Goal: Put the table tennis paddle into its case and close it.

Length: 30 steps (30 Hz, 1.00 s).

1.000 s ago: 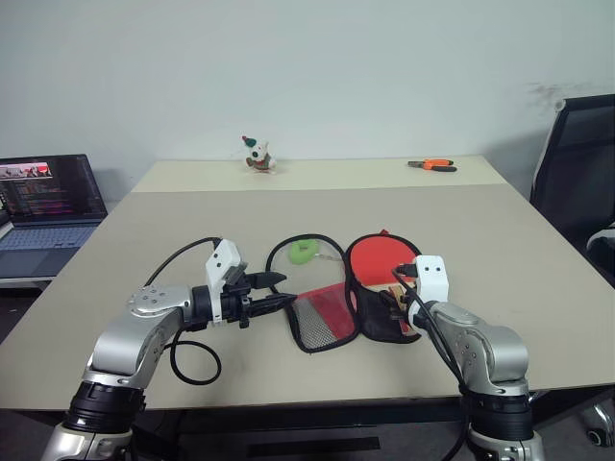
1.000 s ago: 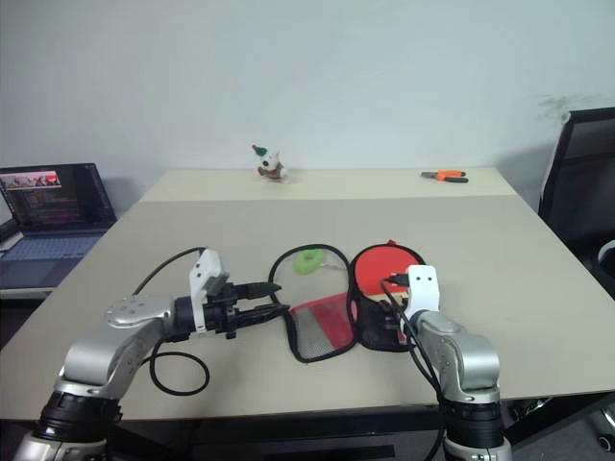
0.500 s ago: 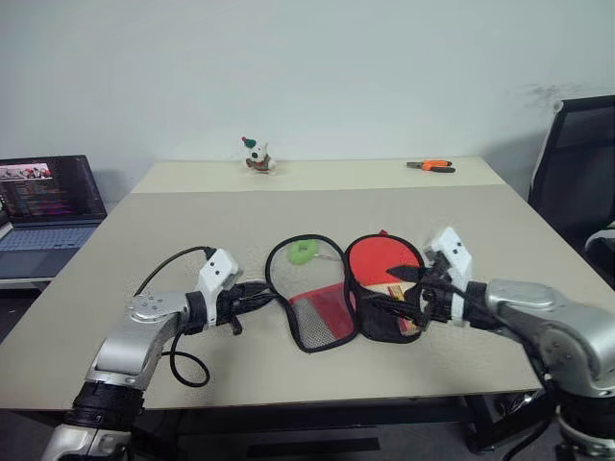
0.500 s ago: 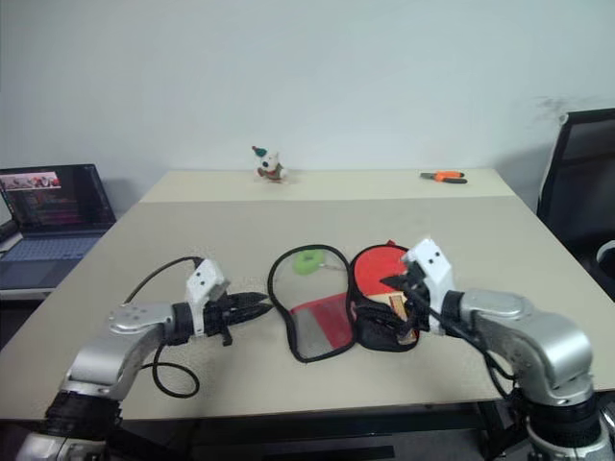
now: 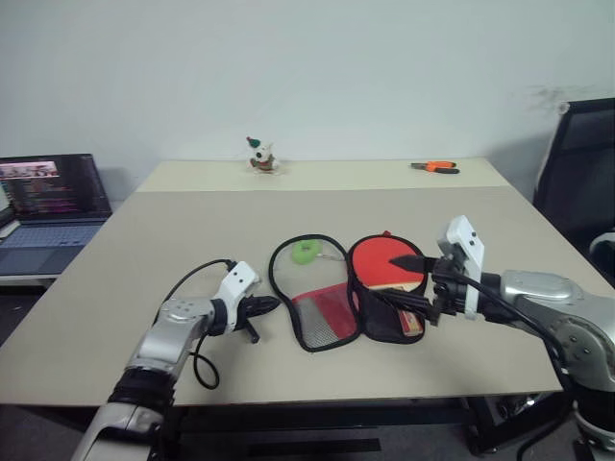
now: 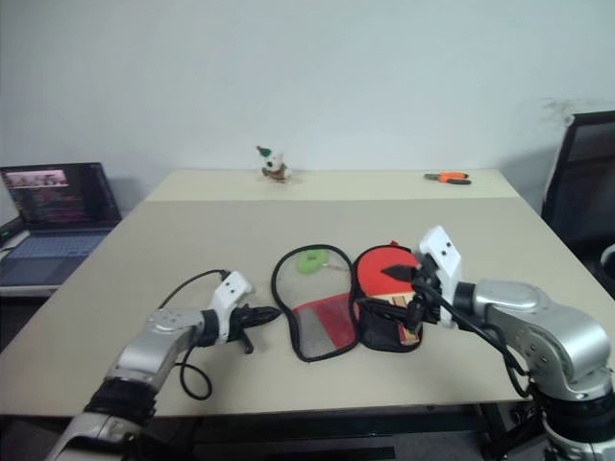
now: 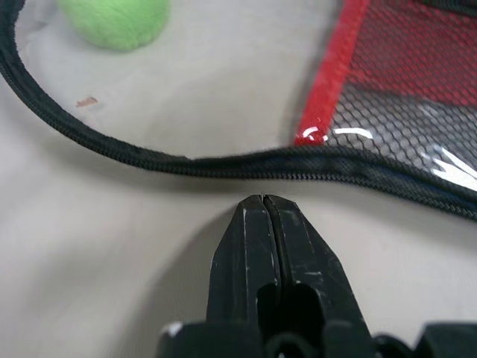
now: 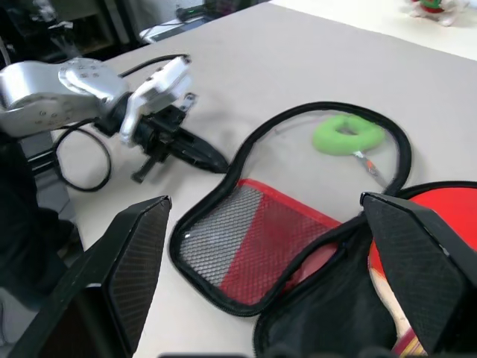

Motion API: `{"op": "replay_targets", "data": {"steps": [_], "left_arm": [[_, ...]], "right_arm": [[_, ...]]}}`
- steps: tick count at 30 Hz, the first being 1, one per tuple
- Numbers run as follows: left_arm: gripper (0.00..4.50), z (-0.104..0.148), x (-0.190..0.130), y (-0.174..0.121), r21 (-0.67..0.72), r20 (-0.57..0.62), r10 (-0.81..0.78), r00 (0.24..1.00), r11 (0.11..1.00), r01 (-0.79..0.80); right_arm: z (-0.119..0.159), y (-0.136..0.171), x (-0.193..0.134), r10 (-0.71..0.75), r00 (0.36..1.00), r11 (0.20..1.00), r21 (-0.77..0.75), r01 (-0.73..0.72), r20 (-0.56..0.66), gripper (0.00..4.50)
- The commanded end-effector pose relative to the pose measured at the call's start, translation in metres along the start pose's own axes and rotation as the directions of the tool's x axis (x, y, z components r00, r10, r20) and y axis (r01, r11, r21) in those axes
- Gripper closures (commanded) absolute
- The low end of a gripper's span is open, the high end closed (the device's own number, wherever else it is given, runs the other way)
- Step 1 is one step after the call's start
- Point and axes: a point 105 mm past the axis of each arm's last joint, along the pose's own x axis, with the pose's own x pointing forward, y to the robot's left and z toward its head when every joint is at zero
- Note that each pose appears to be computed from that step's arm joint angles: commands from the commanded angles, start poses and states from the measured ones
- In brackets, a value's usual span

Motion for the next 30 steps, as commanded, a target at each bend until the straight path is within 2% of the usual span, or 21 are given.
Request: {"op": "replay_targets", "data": {"steps": [1,11,15,20,23,26,30], "left_arm": [[4.47,0.003,0.014,-0.003,0.02,0.0,-0.025,1.0,0.999,0.025],[4.47,0.013,0.04,-0.013,0.04,0.017,-0.095,0.995,0.995,0.094],[4.47,0.047,0.051,-0.022,0.079,0.106,-0.134,0.985,0.989,0.126],[4.47,0.118,0.059,-0.051,0.164,0.274,-0.251,0.928,0.963,0.212],[4.47,0.146,0.063,-0.065,0.196,0.33,-0.292,0.898,0.951,0.238],[4.47,0.164,0.071,-0.075,0.21,0.364,-0.309,0.879,0.946,0.246],[4.47,0.168,0.078,-0.078,0.215,0.366,-0.308,0.878,0.946,0.242]], "right_arm": [[0.005,0.008,-0.013,0.048,0.999,0.995,-0.091,-0.049,-0.015,0.0],[-0.004,-0.015,-0.031,-0.039,0.997,0.987,-0.156,0.028,-0.068,0.0],[-0.009,-0.018,-0.037,-0.056,0.995,0.986,-0.164,0.043,-0.079,0.0],[-0.005,-0.03,-0.049,-0.106,0.991,0.981,-0.173,0.09,-0.086,0.0],[-0.004,-0.035,-0.053,-0.126,0.988,0.979,-0.171,0.109,-0.093,0.0],[-0.006,-0.042,-0.055,-0.157,0.982,0.977,-0.164,0.139,-0.105,0.0],[-0.009,-0.054,-0.054,-0.216,0.969,0.971,-0.129,0.201,-0.116,0.0]]}}
